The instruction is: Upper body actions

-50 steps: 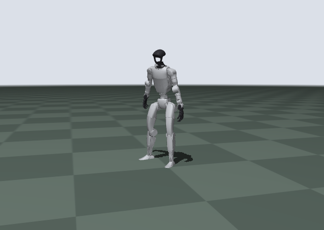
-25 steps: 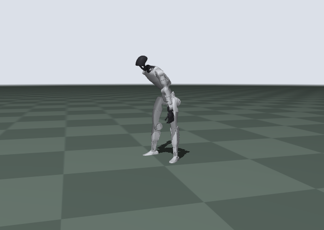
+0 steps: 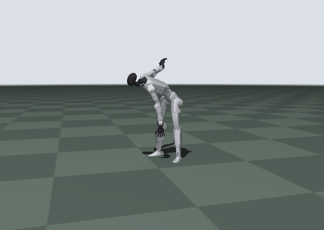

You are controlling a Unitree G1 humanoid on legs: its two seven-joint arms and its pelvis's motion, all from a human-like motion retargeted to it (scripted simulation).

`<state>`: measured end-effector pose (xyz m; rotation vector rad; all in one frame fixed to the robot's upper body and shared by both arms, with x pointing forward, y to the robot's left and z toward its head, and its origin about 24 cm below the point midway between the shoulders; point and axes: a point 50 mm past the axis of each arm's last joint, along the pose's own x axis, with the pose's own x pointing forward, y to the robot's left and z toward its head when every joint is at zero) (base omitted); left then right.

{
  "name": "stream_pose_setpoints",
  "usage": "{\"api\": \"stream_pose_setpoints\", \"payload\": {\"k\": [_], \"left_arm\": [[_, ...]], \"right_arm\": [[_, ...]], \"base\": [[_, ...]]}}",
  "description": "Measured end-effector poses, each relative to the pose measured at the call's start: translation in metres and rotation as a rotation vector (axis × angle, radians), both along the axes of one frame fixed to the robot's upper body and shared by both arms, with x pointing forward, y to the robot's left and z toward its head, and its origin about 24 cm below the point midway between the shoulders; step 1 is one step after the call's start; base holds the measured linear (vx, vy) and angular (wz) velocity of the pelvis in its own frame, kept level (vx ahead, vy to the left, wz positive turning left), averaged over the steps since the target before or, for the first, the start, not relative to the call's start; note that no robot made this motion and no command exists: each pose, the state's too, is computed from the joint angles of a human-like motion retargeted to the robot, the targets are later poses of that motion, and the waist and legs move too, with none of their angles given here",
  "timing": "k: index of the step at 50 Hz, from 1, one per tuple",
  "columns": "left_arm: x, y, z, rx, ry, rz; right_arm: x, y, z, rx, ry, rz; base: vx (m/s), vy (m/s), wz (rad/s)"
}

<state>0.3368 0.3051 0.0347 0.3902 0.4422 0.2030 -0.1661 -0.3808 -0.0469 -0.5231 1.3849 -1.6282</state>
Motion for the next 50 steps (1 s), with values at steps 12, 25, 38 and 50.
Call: {"api": "stream_pose_setpoints", "payload": {"k": [12,25,38,50], "left_arm": [[-0.008,0.041,0.029,0.053,-0.128,0.147],[-0.016,0.057,0.034,-0.006,-0.093,0.101],[-0.102,0.067,-0.061,-0.122,0.129,0.309],[-0.348,0.100,-0.124,-0.138,0.738,0.698]], "right_arm": [[0.047,-0.013,-0.012,-0.034,-0.224,0.059],[0.060,-0.014,-0.015,-0.089,-0.319,0.019],[0.090,-0.033,-0.005,-0.114,-0.265,0.196],[0.152,-0.071,0.021,-0.081,-0.210,0.468]], "base": [[-0.01,0.04,-0.41],[0.04,0.08,-0.05],[0.15,0.04,0.46],[0.22,0.11,0.83]]}}
